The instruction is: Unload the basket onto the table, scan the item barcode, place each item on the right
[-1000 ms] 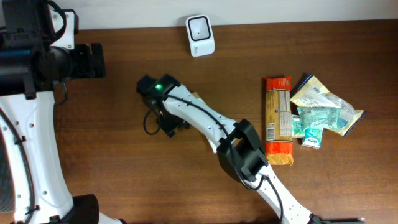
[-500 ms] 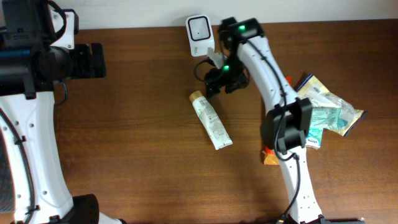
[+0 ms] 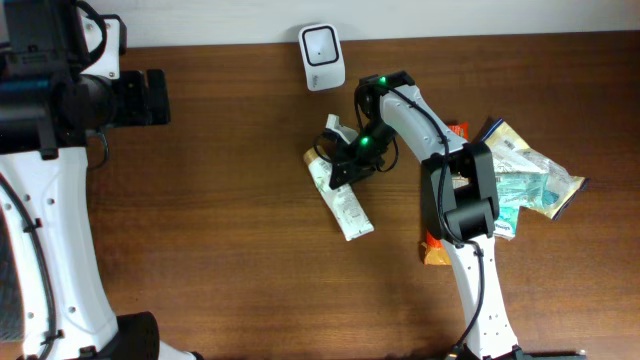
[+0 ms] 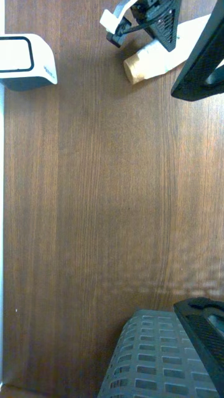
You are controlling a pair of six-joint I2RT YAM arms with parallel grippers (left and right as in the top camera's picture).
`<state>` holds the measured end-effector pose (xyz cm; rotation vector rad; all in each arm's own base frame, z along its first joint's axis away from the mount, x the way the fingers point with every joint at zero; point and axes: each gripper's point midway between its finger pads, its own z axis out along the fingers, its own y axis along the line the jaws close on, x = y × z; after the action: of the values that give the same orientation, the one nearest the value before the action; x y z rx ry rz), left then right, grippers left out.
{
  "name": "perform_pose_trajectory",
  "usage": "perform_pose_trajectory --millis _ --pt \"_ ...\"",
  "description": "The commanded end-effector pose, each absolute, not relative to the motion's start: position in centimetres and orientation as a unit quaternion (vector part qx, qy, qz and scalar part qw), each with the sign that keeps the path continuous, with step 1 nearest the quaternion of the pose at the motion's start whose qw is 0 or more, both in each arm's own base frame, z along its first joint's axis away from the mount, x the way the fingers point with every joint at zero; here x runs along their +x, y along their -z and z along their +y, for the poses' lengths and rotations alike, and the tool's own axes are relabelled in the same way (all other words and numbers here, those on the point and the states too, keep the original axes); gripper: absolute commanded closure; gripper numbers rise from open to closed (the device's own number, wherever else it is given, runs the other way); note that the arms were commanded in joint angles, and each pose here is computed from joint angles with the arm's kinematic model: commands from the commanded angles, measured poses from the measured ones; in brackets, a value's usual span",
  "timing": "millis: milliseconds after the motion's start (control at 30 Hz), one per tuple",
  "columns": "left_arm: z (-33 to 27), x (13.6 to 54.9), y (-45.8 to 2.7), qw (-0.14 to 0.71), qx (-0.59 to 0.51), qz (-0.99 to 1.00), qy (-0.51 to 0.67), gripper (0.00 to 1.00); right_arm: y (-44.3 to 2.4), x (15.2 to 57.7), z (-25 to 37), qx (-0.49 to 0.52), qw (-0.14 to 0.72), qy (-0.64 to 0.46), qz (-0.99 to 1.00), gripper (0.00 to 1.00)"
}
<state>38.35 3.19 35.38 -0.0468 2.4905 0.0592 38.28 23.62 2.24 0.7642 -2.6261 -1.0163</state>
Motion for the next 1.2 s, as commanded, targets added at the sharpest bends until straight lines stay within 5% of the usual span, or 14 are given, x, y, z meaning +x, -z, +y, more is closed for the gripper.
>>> perform_pose_trajectory --millis 0,167,433,700,733,800,933,1167 --pt "3.2 38.2 -36.0 0.328 -0.013 0.944 -0.026 0.01 -2.9 37.9 24.4 0.276 0.104 0.345 -0.891 0.93" --pt "3.2 38.2 -36.0 0.328 -0.013 0.944 -0.026 0.01 -3.2 37.1 25.9 0.287 0.112 0.332 -0.891 0.96" --pt "3.2 38.2 -36.0 0.328 -0.013 0.944 -0.026 0.01 -6.0 42.6 21.9 0.135 0.009 -0.01 -0.991 0.96" --pt "3.2 38.2 -36.0 0.328 -0.013 0.944 -0.026 0.01 -5.1 42.5 24.7 0.09 -0.059 -0.092 -0.99 0.95" --pt "3.2 38.2 -36.0 0.328 -0.013 0.944 -0.026 0.01 -4.5 42.2 25.2 0.095 -0.059 -0.091 -0.99 0.91" --pt "3.2 38.2 -36.0 0.328 -0.013 0.944 -0.026 0.01 -3.5 41.5 26.3 0.103 -0.051 -0.078 -0.99 0.67" --pt "3.2 38.2 -36.0 0.328 -0.013 0.944 -0.026 0.01 -3.4 39.4 29.7 0.157 0.0 0.03 -0.987 0.47" --pt "3.2 38.2 -36.0 0.328 -0.013 0.944 -0.026 0.01 -10.3 42.5 26.7 0.146 -0.025 0.107 -0.983 0.27"
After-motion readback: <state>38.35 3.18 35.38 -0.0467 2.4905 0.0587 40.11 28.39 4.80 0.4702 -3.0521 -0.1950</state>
